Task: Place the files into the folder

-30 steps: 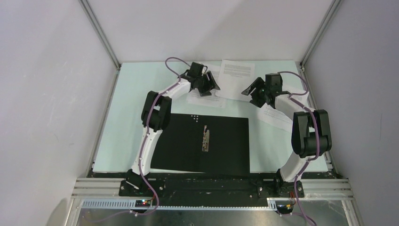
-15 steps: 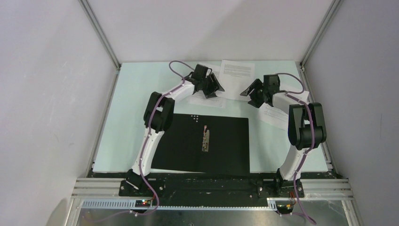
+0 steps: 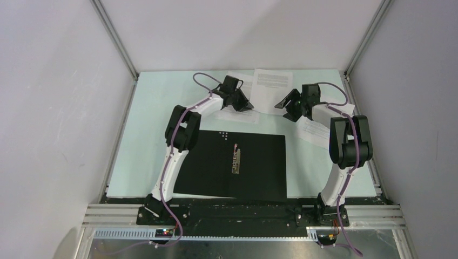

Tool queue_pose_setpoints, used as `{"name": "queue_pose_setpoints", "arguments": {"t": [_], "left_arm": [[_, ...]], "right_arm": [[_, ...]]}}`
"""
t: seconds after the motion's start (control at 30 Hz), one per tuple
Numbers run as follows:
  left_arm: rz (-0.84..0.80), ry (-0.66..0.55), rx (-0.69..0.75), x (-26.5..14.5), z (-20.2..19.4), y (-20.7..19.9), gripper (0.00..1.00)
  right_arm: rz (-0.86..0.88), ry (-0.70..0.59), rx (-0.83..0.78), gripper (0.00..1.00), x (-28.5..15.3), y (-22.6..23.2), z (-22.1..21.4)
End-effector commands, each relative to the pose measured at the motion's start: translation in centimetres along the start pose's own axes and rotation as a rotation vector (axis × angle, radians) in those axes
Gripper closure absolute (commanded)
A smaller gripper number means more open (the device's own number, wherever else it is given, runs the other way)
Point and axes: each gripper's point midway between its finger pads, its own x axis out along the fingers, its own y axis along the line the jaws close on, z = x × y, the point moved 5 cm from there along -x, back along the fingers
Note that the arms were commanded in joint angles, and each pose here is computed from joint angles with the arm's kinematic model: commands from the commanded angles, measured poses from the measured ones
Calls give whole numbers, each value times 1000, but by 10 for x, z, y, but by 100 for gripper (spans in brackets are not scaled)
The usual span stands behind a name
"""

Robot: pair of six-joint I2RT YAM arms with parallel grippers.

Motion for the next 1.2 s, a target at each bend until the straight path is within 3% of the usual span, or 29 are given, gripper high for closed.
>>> {"name": "queue_pose_setpoints", "arguments": {"t": [0.0, 0.03, 0.1, 0.3, 0.57, 0.9, 1.17], "left_arm": [[-45, -58, 23, -19, 15, -20, 91], [-57, -70, 30, -27, 20, -25, 97], [-69, -88, 37, -39, 26, -31, 100], [-81, -134, 50, -78, 40, -35, 100], [-29, -170, 63, -124, 50, -3, 100], [90, -46, 87, -133, 48, 81, 100], [134, 28, 146, -130, 58, 100, 100]], "right_arm": [[40, -12, -17, 33, -1, 13, 9], [41, -13, -19, 33, -2, 14, 9], [40, -12, -22, 33, -4, 14, 9], [35, -12, -25, 33, -8, 15, 9], [29, 0, -44, 33, -10, 20, 1], [55, 47, -76, 31, 17, 29, -19], [79, 94, -100, 30, 35, 40, -37]]}}
